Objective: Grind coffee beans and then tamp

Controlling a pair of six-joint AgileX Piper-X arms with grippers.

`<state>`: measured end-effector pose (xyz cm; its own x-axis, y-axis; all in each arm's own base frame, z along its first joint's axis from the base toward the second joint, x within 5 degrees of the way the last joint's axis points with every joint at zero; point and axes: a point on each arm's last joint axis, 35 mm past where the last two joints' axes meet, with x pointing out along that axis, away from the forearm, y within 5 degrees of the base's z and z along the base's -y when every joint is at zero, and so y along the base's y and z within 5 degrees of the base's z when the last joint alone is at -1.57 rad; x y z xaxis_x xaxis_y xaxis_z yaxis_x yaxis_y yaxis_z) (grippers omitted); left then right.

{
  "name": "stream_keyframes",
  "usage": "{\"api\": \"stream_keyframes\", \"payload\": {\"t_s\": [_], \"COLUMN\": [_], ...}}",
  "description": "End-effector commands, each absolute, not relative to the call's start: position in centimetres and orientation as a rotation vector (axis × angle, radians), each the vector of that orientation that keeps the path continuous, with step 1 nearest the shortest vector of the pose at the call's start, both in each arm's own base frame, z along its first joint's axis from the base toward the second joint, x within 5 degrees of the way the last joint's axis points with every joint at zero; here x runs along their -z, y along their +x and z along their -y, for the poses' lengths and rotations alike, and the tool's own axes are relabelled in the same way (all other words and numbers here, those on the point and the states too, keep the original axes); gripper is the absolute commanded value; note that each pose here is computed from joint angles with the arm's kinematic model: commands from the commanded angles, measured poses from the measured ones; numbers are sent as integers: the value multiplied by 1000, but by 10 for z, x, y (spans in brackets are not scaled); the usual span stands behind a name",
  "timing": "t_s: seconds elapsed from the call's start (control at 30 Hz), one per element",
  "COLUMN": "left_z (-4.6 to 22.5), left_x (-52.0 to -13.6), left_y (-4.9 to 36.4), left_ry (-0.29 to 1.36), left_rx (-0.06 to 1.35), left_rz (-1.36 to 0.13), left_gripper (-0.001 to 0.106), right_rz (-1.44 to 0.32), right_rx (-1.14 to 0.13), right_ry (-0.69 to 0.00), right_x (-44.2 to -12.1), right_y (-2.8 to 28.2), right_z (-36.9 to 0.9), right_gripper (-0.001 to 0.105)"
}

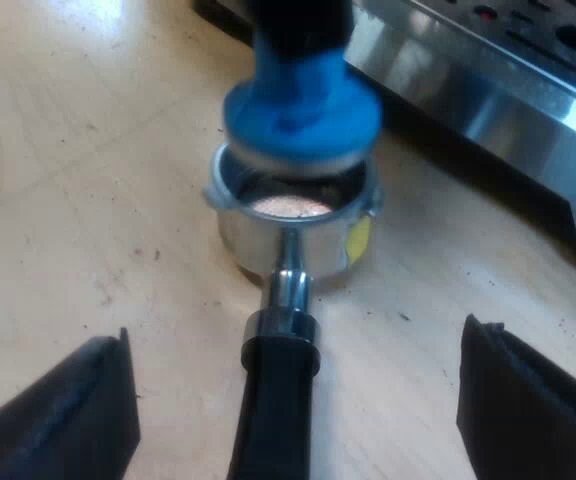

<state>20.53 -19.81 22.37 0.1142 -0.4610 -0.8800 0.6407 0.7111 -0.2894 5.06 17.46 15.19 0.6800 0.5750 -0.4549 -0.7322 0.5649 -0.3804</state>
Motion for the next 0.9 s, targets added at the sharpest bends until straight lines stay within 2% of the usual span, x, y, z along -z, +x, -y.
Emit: {"api": "stream_keyframes", "payload": {"t_s": [0.03, 0.27, 0.4, 0.5, 0.6, 0.63, 0.9], "left_z": [193, 168, 148, 139, 132, 129, 119], "left_x": [-246, -270, -281, -285, -284, -280, -259], "left_y": [200, 191, 184, 178, 172, 167, 162], "left_ry": [158, 129, 109, 115, 140, 141, 106], "left_rx": [830, 786, 737, 702, 659, 658, 558], "left_rz": [-1136, -1117, -1136, -1121, -1111, -1116, -1178], "left_gripper": [0, 0, 0, 0, 0, 0, 0], "right_rz": [-268, -233, -220, -207, -196, -198, -229], "right_rx": [-791, -814, -893, -899, -933, -986, -1007], "right_ry": [-594, -578, -536, -517, -499, -489, -432], "right_x": [-157, -171, -184, -193, -200, -202, -210], "right_y": [51, 52, 52, 52, 52, 53, 80], "right_z": [-177, -187, -198, -203, -208, -210, -209], "right_gripper": [69, 69, 69, 69, 69, 69, 69]}}
